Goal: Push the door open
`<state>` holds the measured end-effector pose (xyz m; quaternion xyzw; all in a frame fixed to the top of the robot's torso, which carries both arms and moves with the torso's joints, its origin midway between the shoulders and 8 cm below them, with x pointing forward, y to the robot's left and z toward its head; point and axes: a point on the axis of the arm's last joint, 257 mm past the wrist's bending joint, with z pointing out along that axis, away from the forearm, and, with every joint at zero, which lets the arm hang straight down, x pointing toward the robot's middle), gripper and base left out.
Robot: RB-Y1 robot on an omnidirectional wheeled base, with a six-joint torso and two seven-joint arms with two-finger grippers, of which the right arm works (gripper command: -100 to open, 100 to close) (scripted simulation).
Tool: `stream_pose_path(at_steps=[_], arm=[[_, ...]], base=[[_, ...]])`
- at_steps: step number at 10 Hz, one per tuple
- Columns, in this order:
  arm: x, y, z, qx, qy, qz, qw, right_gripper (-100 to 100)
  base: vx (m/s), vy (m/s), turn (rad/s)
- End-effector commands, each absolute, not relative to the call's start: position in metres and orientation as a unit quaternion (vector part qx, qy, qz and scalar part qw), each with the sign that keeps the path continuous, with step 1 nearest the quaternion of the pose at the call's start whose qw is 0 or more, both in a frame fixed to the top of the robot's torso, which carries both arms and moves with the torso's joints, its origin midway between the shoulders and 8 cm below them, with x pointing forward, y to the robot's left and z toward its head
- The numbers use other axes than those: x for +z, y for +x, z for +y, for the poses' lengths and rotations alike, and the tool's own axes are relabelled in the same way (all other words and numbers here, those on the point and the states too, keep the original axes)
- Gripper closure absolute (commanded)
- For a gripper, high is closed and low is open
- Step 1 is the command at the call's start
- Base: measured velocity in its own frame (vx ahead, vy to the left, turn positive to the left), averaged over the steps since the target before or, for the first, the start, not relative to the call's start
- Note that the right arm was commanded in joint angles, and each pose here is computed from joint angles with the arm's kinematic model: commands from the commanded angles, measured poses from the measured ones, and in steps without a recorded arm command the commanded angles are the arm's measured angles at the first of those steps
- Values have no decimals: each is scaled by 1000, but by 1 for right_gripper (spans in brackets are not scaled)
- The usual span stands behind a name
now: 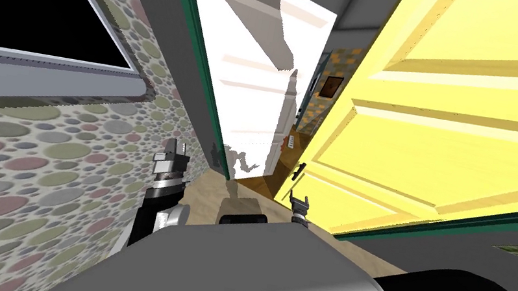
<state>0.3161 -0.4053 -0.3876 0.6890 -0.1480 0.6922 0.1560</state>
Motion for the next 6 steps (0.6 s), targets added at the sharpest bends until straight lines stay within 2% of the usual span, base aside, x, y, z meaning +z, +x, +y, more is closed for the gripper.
stream_pose_path(at_steps=[1,3,6], arm=[[-388,316,-405,692,689,-148,156,-100],[-388,319,-407,692,688,-151,157,-100],[-390,324,-409,691,688,-155,160,-100]], base=[[23,-28,19],[134,-87,27],[188,-113,33]])
